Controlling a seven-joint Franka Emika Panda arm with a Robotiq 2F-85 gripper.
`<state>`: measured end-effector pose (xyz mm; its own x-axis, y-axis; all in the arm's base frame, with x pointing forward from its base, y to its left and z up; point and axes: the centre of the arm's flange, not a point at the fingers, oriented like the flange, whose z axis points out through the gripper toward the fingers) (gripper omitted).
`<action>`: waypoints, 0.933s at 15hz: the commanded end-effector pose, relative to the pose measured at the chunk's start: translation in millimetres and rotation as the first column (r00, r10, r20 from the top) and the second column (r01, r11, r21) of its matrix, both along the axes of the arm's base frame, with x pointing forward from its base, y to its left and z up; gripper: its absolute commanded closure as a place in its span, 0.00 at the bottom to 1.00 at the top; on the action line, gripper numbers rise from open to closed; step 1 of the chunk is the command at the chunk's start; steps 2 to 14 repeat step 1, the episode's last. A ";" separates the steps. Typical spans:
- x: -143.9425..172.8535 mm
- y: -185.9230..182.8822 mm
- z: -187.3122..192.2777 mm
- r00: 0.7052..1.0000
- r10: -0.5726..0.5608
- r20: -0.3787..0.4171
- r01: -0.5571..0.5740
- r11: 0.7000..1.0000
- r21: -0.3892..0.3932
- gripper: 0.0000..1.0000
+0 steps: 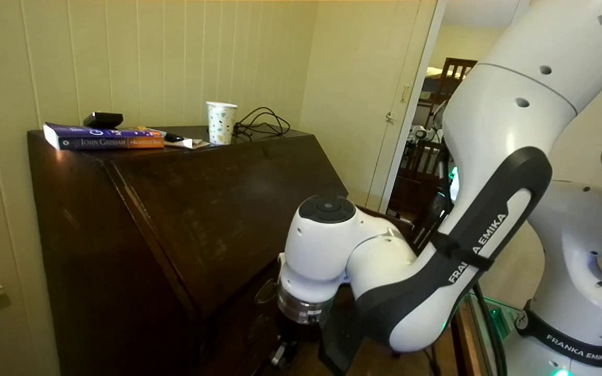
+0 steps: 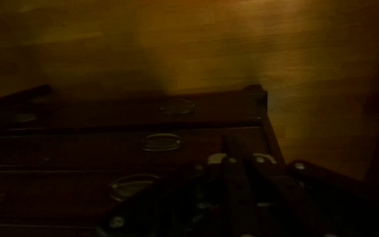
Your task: Push the wooden rail on the left backwards.
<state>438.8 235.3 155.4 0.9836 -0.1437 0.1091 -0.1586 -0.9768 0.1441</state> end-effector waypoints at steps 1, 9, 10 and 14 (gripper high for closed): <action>1.1 -0.7 1.0 1.000 0.001 0.000 -0.001 1.000 0.006 0.92; 1.1 -0.7 1.0 1.000 0.001 0.000 -0.001 1.000 0.006 0.92; 1.1 -0.7 1.0 1.000 0.001 0.000 -0.001 1.000 0.006 0.92; 1.1 -0.7 1.0 1.000 0.001 0.000 -0.001 1.000 0.006 0.92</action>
